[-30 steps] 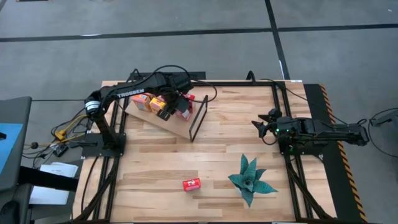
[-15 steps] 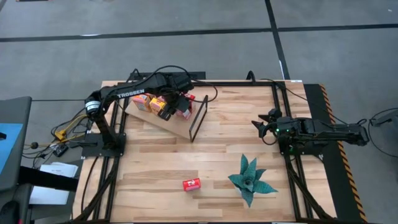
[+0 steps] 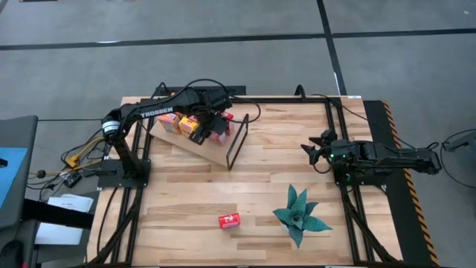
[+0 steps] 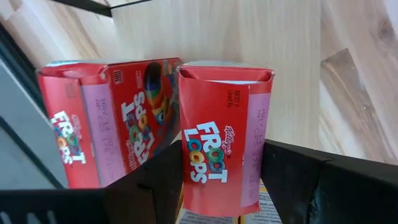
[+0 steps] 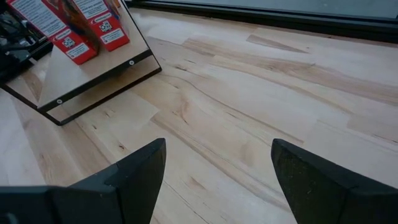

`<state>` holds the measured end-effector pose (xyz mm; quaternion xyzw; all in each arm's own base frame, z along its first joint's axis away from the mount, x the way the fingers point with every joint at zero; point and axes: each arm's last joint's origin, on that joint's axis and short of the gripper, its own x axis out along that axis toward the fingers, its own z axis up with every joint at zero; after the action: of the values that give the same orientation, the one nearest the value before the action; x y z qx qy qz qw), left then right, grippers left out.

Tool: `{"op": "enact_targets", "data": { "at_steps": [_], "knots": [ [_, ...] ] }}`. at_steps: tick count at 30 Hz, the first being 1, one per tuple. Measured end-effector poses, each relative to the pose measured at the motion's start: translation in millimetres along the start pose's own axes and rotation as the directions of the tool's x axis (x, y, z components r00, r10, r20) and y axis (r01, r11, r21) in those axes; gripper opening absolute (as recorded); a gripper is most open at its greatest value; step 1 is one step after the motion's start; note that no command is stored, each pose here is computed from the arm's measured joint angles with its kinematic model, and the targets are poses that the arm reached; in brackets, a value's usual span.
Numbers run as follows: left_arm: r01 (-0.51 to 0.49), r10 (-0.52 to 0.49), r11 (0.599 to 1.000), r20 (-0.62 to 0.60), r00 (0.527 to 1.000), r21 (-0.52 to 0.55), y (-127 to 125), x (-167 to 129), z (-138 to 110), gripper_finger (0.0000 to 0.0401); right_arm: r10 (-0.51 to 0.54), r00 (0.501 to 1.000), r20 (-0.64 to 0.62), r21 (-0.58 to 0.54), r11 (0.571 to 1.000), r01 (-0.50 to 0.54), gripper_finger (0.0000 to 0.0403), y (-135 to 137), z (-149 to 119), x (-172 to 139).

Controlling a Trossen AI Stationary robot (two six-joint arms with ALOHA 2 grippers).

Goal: Stack cereal on shelf
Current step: Put the left red cereal box aligned with the other red cereal box on the shelf

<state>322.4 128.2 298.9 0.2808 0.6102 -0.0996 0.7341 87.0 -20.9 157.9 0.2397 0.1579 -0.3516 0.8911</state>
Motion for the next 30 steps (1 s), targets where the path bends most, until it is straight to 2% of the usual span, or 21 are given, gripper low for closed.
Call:
{"op": "enact_targets", "data": {
  "at_steps": [30],
  "knots": [
    [-0.042,0.043,0.997,0.01,0.999,-0.067,2.4,-0.2,3.2,0.0184,0.0,1.0,0.0,-0.001,1.0,0.0,0.0317,0.0,-0.1,0.0]
  ]
}}
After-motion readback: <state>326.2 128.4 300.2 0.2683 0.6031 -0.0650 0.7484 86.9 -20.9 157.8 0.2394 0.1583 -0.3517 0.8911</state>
